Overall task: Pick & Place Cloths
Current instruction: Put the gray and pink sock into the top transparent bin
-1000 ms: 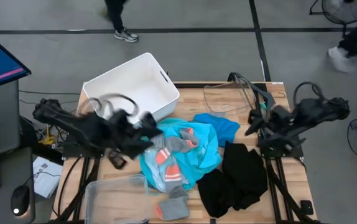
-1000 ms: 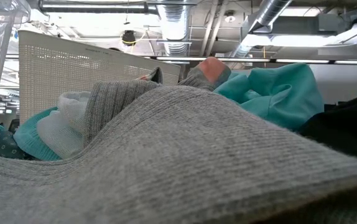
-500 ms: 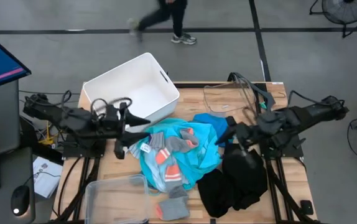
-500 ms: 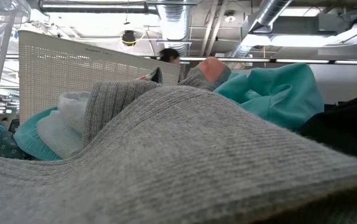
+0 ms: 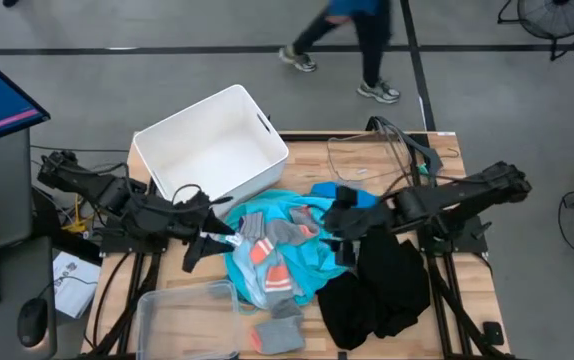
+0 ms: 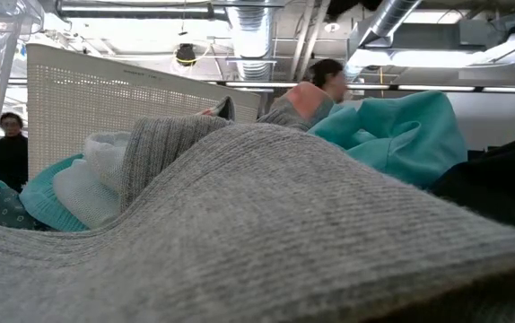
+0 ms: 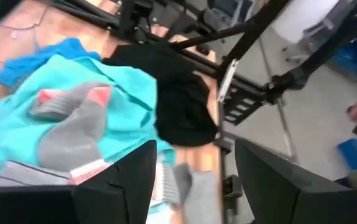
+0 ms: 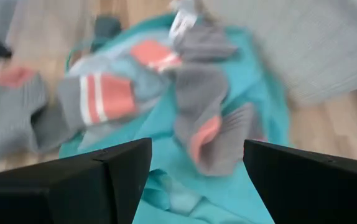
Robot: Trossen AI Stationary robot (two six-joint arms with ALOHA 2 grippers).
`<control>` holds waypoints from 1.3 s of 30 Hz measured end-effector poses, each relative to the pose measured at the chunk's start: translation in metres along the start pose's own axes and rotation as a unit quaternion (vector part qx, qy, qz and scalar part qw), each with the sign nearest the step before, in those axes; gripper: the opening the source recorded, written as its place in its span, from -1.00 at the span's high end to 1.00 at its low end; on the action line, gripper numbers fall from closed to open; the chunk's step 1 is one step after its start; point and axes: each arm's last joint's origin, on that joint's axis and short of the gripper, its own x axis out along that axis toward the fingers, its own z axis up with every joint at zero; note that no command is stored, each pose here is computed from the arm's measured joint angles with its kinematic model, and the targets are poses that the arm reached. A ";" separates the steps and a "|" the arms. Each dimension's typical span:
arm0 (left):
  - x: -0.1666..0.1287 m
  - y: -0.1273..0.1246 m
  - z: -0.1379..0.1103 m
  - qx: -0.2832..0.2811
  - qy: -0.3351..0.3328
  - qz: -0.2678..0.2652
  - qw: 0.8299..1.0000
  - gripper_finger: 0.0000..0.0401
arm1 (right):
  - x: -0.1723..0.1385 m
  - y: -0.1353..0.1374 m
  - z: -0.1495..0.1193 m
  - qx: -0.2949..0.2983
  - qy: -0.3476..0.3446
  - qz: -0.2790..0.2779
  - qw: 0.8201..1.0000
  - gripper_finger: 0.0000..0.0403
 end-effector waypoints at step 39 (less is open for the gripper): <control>0.004 -0.004 0.032 0.178 -0.252 0.007 0.951 -0.27 | 0.054 -0.026 -0.004 0.096 0.115 -0.011 0.989 0.98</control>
